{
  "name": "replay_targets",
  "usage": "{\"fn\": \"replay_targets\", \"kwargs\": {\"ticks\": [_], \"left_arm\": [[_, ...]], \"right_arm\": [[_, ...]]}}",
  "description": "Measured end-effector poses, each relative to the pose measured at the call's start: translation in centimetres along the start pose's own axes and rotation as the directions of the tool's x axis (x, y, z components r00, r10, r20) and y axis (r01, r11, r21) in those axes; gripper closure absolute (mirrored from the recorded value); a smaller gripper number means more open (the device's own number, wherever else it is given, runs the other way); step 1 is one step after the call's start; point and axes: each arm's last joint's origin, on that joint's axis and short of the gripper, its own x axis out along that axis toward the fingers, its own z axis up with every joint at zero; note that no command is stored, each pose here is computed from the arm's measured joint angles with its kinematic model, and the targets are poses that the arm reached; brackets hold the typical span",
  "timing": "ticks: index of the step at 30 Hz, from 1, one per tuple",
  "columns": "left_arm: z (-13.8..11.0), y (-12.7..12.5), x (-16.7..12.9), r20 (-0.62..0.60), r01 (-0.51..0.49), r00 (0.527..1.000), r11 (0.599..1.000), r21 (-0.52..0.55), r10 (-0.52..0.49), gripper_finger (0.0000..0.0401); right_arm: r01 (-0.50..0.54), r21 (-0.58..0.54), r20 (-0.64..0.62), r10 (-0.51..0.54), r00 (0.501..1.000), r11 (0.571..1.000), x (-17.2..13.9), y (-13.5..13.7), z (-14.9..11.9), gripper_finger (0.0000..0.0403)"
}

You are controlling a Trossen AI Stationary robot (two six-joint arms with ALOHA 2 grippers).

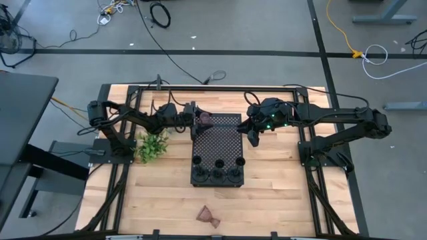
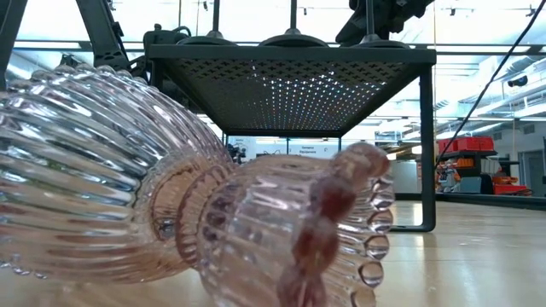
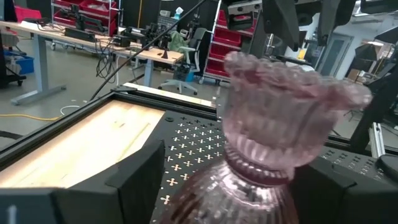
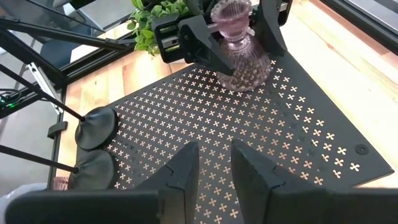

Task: Pick & Place candle stick holders
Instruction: Put the top pink glass candle holder on the shelf, then put the green glass candle holder on the shelf

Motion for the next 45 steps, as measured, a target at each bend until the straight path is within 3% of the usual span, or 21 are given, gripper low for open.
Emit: {"fn": "replay_targets", "kwargs": {"ticks": [16, 29, 38, 45], "left_arm": [[0.5, -0.1, -0.1, 0.044, 0.016, 0.999, 1.000, 0.010, -0.017, 0.0126], [1.2, -0.3, -0.1, 0.114, 0.038, 0.992, 0.996, 0.078, -0.047, 0.0126], [2.9, -0.7, -0.5, 0.195, 0.099, 0.974, 0.990, 0.097, -0.117, 0.0126], [6.0, -0.8, -2.0, 0.262, 0.148, 0.950, 0.983, 0.112, -0.173, 0.0126]], "right_arm": [[0.000, -0.002, 0.000, 0.000, 1.000, 1.000, 0.0, 0.0, 0.0, 0.0312], [0.000, -0.004, -0.001, 0.000, 1.000, 1.000, 0.0, 0.0, 0.0, 0.0312], [0.000, -0.007, -0.001, 0.000, 1.000, 1.000, 0.0, 0.0, 0.0, 0.0312], [0.002, -0.004, -0.006, -0.002, 1.000, 1.000, 0.0, 0.0, -0.1, 0.0312]]}}
